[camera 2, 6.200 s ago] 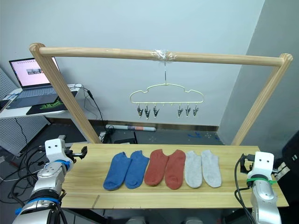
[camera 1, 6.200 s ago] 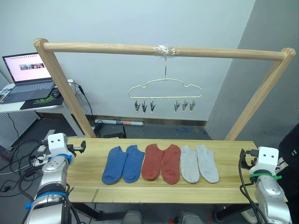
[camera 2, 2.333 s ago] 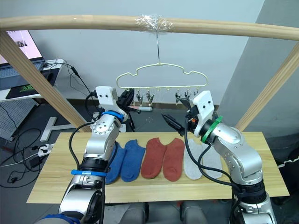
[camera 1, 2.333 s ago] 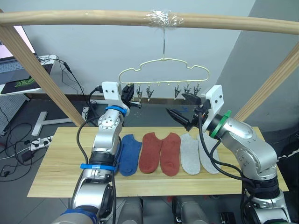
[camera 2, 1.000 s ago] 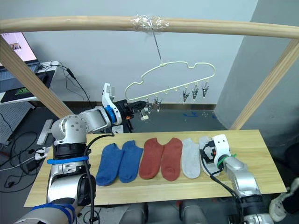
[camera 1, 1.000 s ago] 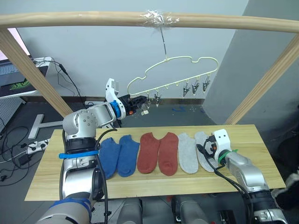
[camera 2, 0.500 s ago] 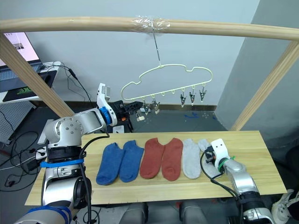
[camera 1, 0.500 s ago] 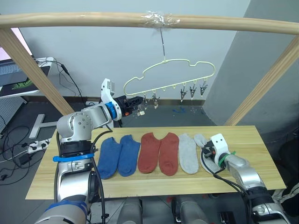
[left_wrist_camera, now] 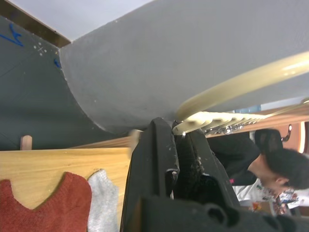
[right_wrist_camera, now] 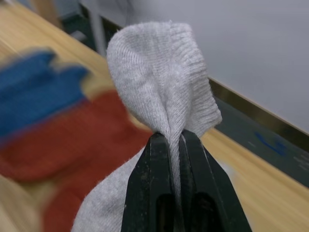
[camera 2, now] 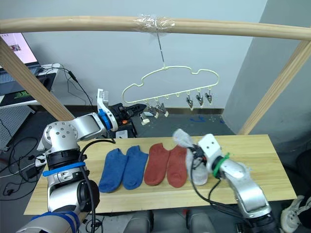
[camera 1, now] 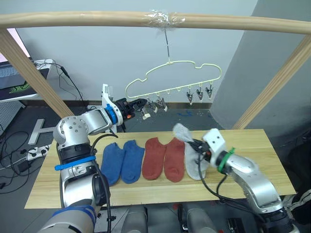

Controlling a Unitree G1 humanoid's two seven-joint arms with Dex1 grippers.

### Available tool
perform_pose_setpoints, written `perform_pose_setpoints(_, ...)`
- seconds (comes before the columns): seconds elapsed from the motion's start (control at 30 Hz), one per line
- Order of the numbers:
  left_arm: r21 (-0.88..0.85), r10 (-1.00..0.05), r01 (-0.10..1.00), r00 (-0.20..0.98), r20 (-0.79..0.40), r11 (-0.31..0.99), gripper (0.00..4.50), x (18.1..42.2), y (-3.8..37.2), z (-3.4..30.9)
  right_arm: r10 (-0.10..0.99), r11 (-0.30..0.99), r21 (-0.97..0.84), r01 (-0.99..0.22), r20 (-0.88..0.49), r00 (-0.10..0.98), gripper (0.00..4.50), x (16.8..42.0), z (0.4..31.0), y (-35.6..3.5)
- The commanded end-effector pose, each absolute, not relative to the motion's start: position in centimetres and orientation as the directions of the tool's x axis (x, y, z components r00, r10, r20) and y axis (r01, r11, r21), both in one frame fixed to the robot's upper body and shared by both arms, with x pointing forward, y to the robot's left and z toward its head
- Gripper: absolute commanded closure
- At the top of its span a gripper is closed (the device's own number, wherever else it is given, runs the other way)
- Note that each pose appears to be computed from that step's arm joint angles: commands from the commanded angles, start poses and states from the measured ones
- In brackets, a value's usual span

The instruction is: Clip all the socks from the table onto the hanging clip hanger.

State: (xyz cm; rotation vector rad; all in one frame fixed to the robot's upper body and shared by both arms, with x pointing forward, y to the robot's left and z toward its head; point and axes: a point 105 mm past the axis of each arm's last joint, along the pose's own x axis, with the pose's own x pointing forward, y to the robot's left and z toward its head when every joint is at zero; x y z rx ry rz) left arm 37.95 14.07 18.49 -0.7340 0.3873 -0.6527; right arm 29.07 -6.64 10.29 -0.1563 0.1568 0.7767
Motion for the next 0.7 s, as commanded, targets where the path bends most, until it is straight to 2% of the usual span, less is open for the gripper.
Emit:
perform_pose_setpoints(0.03, -0.722, -0.681, 0.444, 0.731, -0.051, 0.531, 4.5, 37.8, 13.6, 19.9, 0.717, 0.682, -0.039, -0.731, -0.161, 0.678, 4.47, 28.8, 11.7, -4.5)
perform_pose_setpoints(0.23, -0.716, -0.689, 0.462, 0.724, -0.038, 0.524, 4.5, 37.9, 13.1, 20.2, 0.739, 0.657, -0.054, -0.752, -0.153, 0.657, 4.47, 29.4, 12.0, -2.3)
perform_pose_setpoints(0.7, -0.71, -0.698, 0.474, 0.715, -0.035, 0.521, 4.5, 37.7, 12.8, 20.2, 0.765, 0.635, -0.065, -0.77, -0.09, 0.638, 4.47, 30.2, 14.2, -1.1)
